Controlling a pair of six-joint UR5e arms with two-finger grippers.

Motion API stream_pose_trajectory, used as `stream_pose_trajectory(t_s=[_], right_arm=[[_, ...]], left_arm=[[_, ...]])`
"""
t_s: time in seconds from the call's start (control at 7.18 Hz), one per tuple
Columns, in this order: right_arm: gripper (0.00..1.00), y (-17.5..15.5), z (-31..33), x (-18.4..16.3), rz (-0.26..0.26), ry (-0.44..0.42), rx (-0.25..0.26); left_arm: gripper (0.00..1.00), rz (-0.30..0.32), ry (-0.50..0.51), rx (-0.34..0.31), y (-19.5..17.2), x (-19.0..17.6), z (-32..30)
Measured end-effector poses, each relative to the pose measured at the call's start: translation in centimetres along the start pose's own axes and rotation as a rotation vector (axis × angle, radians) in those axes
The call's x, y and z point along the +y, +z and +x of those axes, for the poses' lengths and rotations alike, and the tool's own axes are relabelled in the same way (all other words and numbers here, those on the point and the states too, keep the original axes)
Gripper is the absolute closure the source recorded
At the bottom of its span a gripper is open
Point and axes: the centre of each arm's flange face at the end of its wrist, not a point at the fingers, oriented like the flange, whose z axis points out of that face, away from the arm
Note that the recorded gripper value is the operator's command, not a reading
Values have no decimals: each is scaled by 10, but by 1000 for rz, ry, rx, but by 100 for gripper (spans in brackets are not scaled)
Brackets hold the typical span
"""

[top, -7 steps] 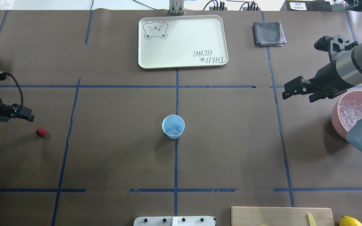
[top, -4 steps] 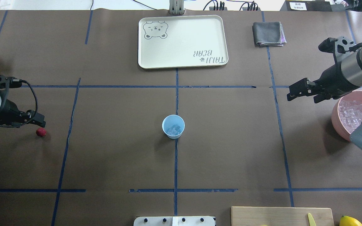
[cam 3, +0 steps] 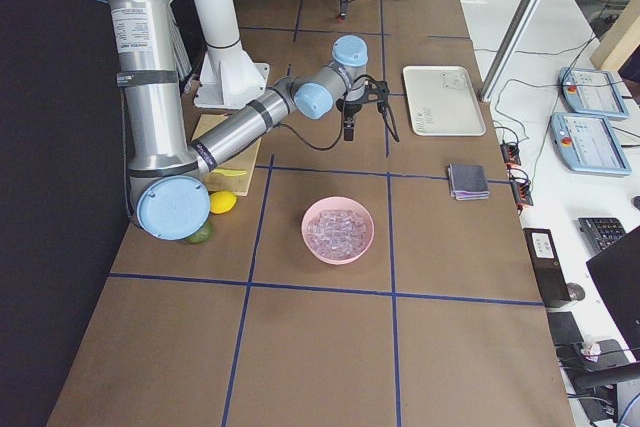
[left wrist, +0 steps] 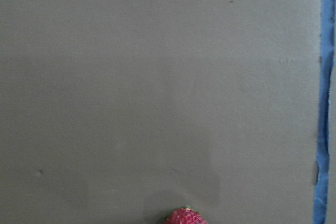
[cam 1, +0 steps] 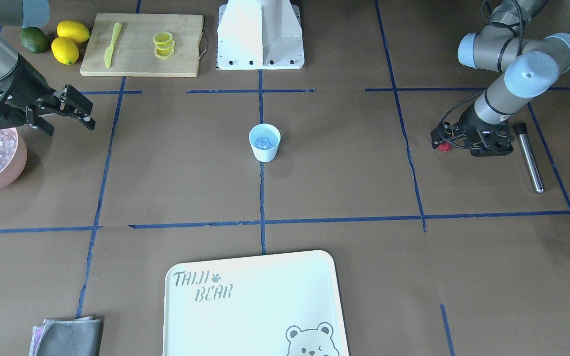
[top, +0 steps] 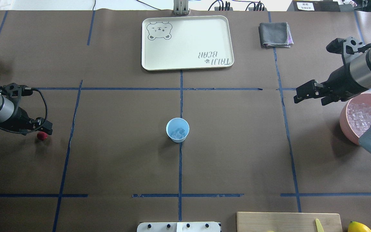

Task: Mash ice and strawberries in cup
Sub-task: 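Lower the left gripper onto the red strawberry while the right arm withdraws, then carry the strawberry with the left gripper over the white cup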

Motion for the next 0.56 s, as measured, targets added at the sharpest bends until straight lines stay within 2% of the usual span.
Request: stream_pose_trajectory(t_s=[0.28,0.42,0.56], right_arm=[[1,0,0,0,1,-1,-1],[1,0,0,0,1,-1,-1],[1,0,0,0,1,-1,-1]], left_arm=[[1,-8,3,-3,4,2,2],[11,-11,5,-4,6,3,2],[34,-12,7,-5,7,3,3]])
